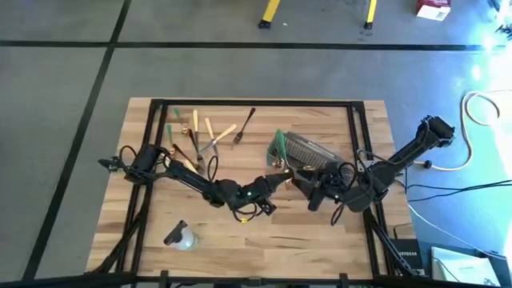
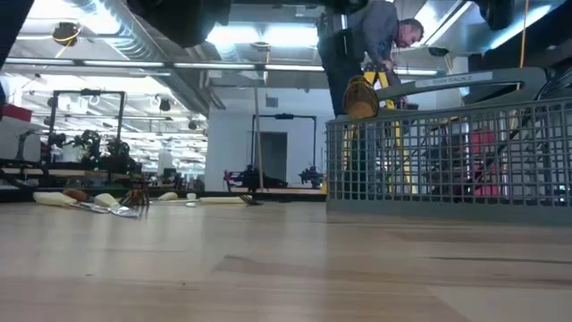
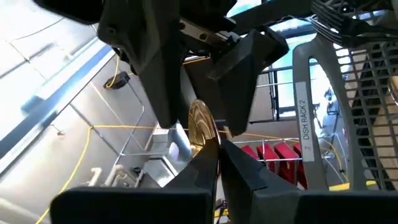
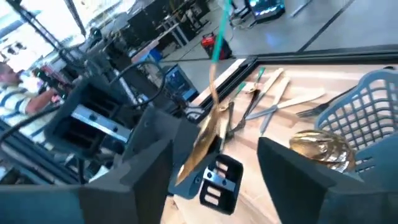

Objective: Sort silverware
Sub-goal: Put the gold spoon into the cutlery rack

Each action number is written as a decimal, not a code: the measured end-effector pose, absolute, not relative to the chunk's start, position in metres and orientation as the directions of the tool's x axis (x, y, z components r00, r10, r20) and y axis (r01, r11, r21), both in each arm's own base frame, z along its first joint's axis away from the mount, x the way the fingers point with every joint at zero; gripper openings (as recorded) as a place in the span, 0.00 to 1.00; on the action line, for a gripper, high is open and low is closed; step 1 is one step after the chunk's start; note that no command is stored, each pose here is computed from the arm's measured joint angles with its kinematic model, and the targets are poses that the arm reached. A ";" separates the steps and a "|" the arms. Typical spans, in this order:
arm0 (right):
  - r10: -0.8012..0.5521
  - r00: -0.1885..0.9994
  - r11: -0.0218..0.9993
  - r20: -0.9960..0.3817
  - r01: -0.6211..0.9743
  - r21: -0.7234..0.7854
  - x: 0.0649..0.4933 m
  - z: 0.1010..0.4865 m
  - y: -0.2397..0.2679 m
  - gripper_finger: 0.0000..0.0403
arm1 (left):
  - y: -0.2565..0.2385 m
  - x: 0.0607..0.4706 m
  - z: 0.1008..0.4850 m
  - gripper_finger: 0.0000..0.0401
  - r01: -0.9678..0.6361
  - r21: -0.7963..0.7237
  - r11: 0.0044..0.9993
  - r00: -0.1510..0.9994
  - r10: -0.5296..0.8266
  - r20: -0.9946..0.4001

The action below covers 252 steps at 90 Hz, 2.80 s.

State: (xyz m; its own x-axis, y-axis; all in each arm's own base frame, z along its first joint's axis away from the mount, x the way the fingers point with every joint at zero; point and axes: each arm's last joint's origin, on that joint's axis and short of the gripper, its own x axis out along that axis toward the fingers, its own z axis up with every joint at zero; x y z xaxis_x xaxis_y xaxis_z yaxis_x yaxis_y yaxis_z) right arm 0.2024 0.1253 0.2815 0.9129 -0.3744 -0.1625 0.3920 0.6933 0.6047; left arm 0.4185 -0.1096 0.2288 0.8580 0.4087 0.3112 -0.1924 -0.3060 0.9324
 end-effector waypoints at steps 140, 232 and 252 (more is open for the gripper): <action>-0.418 0.892 0.698 -0.172 0.437 0.567 0.209 0.278 0.119 0.00 | -0.106 0.418 0.229 0.32 -0.277 0.949 -0.150 0.855 0.411 0.315; -0.776 0.494 0.593 -0.393 0.356 -0.722 0.210 0.349 0.101 0.00 | -0.133 0.359 0.202 0.41 -0.522 0.402 0.752 0.853 0.453 0.260; -0.763 0.433 0.616 -0.480 0.263 -0.743 0.218 0.324 0.108 0.00 | -0.119 0.323 0.191 0.41 -0.425 0.230 0.875 0.898 0.377 0.227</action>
State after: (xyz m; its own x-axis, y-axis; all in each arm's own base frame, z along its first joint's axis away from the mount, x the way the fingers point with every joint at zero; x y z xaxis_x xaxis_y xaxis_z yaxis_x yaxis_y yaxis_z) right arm 0.2180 0.1076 0.3241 0.4328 -0.7634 -0.4795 0.2634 0.6158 -0.7426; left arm 0.3231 -0.1187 0.1913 0.8981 0.3768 0.2270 -0.4253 0.8753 0.2300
